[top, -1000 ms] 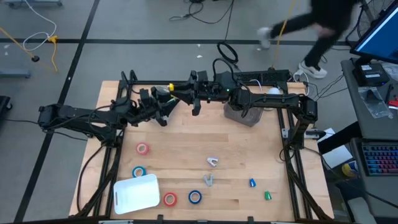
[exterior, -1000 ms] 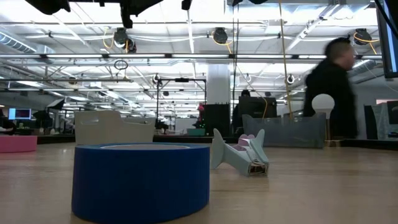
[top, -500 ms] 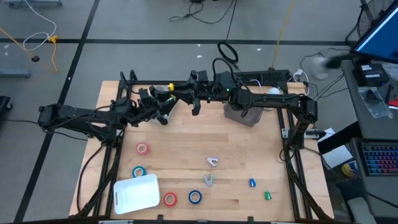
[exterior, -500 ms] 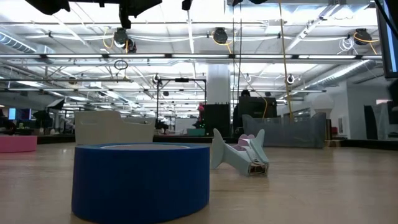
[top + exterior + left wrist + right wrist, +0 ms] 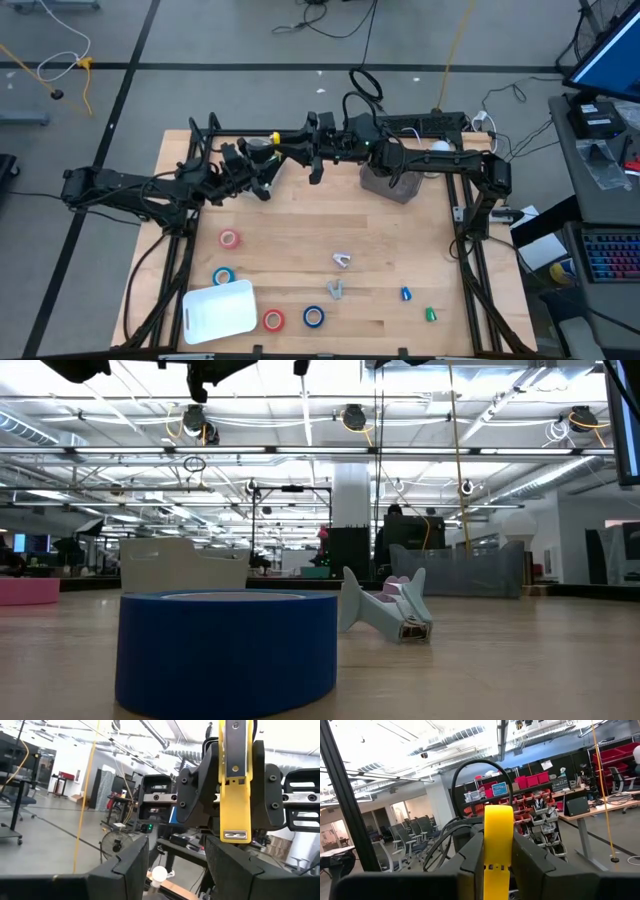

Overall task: Pick and place Stapler, Stapler remover, tape
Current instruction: Put the yellow stapler into the gray bin

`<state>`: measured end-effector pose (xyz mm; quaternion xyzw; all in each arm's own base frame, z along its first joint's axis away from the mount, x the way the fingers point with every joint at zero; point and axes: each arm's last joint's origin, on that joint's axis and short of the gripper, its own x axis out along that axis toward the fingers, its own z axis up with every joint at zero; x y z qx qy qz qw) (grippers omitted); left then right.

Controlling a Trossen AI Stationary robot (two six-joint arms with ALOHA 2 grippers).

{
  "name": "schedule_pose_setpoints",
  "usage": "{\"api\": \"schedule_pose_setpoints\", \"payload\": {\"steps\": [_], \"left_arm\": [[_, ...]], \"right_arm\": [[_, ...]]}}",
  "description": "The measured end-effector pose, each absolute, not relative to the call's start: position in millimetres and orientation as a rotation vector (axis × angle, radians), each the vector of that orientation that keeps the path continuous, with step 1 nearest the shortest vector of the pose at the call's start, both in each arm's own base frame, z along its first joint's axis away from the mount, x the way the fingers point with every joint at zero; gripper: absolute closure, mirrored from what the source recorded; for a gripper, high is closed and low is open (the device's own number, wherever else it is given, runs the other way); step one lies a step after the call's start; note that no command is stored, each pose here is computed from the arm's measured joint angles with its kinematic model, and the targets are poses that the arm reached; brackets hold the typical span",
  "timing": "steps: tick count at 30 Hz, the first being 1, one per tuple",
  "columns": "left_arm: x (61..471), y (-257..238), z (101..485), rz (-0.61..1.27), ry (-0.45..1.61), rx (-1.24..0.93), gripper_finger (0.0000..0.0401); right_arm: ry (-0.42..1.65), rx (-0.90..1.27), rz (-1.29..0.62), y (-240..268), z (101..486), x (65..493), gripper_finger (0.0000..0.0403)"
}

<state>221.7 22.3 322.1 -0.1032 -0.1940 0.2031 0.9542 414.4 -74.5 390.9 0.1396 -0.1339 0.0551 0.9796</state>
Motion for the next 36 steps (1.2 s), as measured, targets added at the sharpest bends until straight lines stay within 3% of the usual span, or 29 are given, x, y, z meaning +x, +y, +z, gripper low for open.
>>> {"api": "schedule_pose_setpoints", "payload": {"steps": [21, 36], "left_arm": [[221, 22, 322, 0.414, -0.393, -0.214, 0.0203], [198, 22, 341, 0.415, -0.473, -0.236, 0.0203]], "right_arm": [[-0.159, 0.257, 0.094, -75, 382, 416, 0.033], [-0.097, 0.256, 0.093, -76, 371, 419, 0.0331]]}}
